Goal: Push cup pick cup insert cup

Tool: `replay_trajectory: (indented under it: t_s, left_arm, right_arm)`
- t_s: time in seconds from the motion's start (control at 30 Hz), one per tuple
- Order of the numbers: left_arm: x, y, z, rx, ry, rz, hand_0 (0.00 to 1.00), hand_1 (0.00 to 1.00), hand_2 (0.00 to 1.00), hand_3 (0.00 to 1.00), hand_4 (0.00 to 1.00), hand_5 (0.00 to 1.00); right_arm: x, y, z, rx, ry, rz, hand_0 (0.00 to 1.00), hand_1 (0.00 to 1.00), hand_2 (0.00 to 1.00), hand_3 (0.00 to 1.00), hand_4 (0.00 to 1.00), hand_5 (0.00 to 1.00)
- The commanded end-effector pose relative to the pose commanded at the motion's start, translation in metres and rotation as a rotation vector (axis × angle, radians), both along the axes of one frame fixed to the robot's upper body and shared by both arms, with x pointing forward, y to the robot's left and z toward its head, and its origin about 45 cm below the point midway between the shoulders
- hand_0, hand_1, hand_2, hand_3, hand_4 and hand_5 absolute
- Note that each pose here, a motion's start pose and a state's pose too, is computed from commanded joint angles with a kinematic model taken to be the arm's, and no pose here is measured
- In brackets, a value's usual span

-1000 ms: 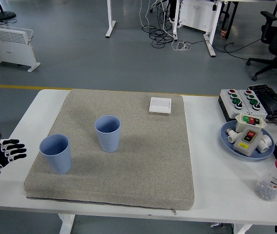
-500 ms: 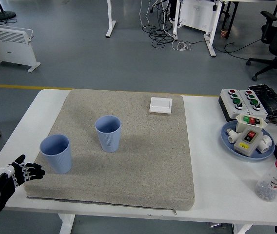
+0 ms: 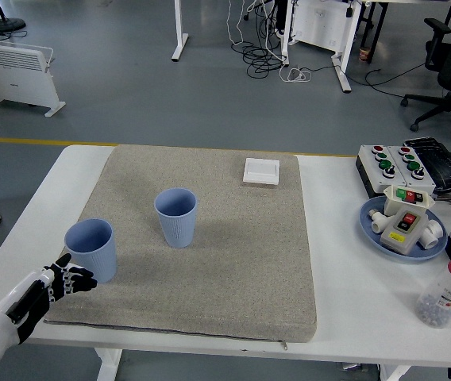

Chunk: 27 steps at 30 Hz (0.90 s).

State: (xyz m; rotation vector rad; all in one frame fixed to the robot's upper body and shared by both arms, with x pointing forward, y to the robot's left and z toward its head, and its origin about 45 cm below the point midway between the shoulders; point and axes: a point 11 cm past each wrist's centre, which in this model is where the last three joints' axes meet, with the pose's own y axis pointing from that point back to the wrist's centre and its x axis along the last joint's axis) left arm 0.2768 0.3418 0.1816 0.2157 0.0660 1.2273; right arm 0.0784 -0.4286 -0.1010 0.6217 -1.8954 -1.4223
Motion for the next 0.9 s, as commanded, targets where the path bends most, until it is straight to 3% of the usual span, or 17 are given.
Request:
replay_trajectory:
  t_s: [0.3, 0.67, 0.9]
  left_arm:
    - [0.012, -0.009, -0.005, 0.025, 0.01, -0.043, 0.749, 0.655, 0.567, 0.527, 0.67, 0.998]
    - [0.0115, 0.001, -0.017, 0.053, 0.034, -0.029, 0.755, 0.655, 0.569, 0.527, 0.676, 0.998]
    - [0.0153, 0.0, -0.019, 0.075, 0.013, -0.051, 0.768, 0.656, 0.567, 0.526, 0.677, 0.998]
  right_arm:
    - [-0.003, 0.0, -0.001, 0.0, 0.006, 0.001, 0.726, 0.654, 0.673, 0.589, 0.134, 0.493]
    - [-0.005, 0.0, -0.001, -0.004, 0.015, 0.009, 0.726, 0.654, 0.673, 0.589, 0.133, 0.493]
    - [-0.006, 0.001, -0.001, -0.002, 0.016, 0.011, 0.726, 0.654, 0.673, 0.589, 0.132, 0.492]
